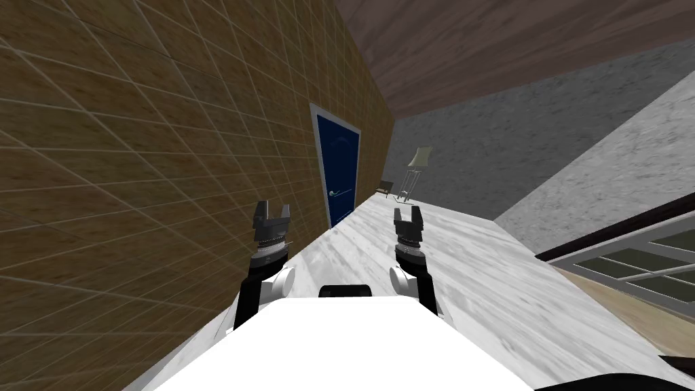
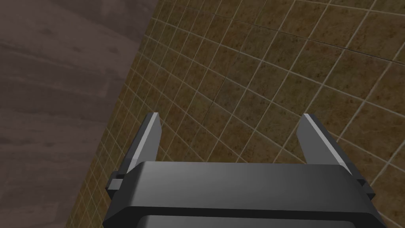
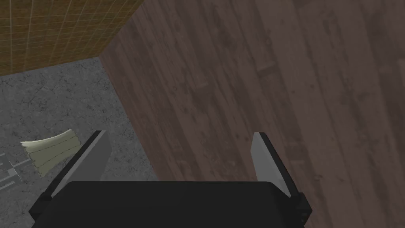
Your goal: Pull the door open
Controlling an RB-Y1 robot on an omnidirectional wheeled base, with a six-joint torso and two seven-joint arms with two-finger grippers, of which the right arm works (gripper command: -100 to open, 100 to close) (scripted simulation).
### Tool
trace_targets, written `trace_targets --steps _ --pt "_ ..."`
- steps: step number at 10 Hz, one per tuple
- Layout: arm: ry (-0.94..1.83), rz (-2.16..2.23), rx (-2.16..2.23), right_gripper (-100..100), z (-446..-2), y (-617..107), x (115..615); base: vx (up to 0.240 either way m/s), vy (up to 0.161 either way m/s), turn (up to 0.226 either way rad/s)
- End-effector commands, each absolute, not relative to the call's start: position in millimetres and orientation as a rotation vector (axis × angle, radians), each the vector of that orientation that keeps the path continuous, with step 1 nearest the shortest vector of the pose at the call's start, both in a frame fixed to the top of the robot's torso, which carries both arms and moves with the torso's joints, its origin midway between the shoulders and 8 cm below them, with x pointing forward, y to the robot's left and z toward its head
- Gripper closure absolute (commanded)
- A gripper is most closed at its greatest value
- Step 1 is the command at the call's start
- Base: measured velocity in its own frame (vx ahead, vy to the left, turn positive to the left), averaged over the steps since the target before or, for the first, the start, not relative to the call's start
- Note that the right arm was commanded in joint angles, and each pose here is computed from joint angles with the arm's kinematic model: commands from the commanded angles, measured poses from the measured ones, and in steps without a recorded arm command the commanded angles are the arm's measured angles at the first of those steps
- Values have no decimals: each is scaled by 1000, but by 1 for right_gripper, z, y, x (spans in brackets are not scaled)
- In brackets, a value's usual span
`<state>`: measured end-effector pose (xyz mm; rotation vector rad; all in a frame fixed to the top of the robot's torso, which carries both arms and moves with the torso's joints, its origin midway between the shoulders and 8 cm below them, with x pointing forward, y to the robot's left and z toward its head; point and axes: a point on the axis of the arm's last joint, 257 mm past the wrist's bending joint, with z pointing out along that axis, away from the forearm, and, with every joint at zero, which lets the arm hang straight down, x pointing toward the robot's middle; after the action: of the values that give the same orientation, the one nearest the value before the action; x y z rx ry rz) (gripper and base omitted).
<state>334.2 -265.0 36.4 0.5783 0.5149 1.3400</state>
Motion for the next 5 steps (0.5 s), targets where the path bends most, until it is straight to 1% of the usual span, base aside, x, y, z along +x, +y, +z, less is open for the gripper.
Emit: trace_targets --steps 1,3,5 --pt "536 1345 588 -100 27 -264 341 65 -9 138" --pt "564 1350 604 -100 14 -264 351 104 -23 169" --pt "583 1353 615 -100 5 -264 358 87 -7 104"
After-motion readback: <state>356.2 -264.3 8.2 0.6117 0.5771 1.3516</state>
